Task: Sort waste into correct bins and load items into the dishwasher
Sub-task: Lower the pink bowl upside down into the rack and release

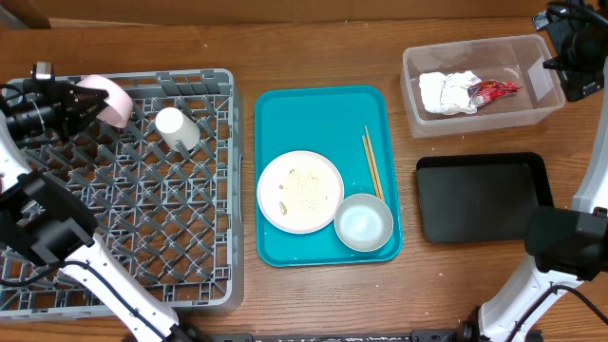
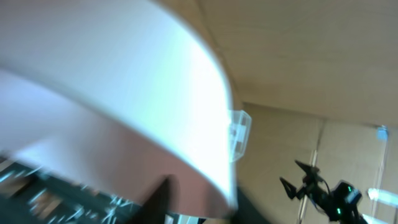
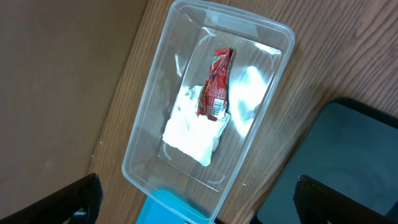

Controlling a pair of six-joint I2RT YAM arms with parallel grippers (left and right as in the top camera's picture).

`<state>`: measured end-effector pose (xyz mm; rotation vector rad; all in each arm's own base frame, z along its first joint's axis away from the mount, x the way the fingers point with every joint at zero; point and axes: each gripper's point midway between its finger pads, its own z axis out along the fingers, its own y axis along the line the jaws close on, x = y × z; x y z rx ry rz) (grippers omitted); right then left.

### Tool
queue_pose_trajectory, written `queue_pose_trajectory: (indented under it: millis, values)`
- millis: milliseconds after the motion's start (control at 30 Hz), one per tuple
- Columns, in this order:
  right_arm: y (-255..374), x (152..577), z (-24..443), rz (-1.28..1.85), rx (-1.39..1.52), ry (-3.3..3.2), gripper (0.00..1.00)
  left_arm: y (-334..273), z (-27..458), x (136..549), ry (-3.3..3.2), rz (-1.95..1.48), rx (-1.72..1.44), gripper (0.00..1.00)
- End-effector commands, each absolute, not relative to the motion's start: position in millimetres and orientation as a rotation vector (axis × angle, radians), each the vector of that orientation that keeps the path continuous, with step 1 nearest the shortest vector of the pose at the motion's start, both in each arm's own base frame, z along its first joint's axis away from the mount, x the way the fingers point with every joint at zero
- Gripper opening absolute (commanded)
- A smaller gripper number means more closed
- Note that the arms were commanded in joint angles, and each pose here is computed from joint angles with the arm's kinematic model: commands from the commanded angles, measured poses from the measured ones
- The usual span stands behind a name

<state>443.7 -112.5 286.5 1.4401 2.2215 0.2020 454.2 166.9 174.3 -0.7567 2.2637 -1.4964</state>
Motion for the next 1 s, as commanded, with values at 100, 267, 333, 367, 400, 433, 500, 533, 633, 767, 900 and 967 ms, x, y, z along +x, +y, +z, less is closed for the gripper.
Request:
queue_pose_trajectory:
  millis: [100, 267, 333, 367, 400, 433, 500, 533, 633, 767, 900, 967]
  values:
    - [-115.1, 443.4, 288.0, 0.19, 1.44, 2.213, 1.0, 177.6, 146.0, 434.7, 2.439, -1.365, -0.962, 0.7]
    - [-115.1, 443.4, 288.0, 0.19, 1.44, 2.213, 1.0, 178.3, 151.6, 428.9, 2.453, -1.352, -1.033, 0.66]
    - [-115.1, 443.4, 288.0, 0.19, 1.44, 2.213, 1.0, 180.9, 154.4, 426.5, 2.469, -1.312, -1.065, 0.65]
    - [-115.1, 443.4, 288.0, 0.19, 1.44, 2.213, 1.0, 181.9, 158.4, 425.6, 2.475, -1.287, -1.058, 0.65]
    - [-115.0, 443.4, 288.0, 0.191, 1.44, 2.213, 1.0, 183.4, 161.7, 424.0, 2.486, -1.253, -1.058, 0.65]
    - [-115.0, 443.4, 288.0, 0.191, 1.44, 2.213, 1.0, 185.3, 164.5, 421.9, 2.498, -1.216, -1.069, 0.64]
    - [-115.1, 443.4, 288.0, 0.19, 1.44, 2.213, 1.0, 192.1, 170.8, 415.0, 2.532, -1.1, -1.124, 0.63]
    - [-115.1, 443.4, 288.0, 0.19, 1.44, 2.213, 1.0, 195.9, 174.1, 410.9, 2.547, -1.035, -1.148, 0.63]
    - [-115.1, 443.4, 288.0, 0.19, 1.44, 2.213, 1.0, 207.6, 188.6, 396.1, 2.574, -0.829, -1.228, 0.64]
    - [-115.0, 443.4, 288.0, 0.191, 1.44, 2.213, 1.0, 211.2, 223.8, 381.2, 2.54, -0.665, -1.238, 0.64]
    - [-115.0, 443.4, 288.0, 0.191, 1.44, 2.213, 1.0, 204.3, 264.7, 381.8, 2.453, -0.609, -1.156, 0.57]
    - [-115.1, 443.4, 288.0, 0.19, 1.44, 2.213, 1.0, 206.0, 275.4, 388.8, 2.426, -0.544, -1.096, 0.43]
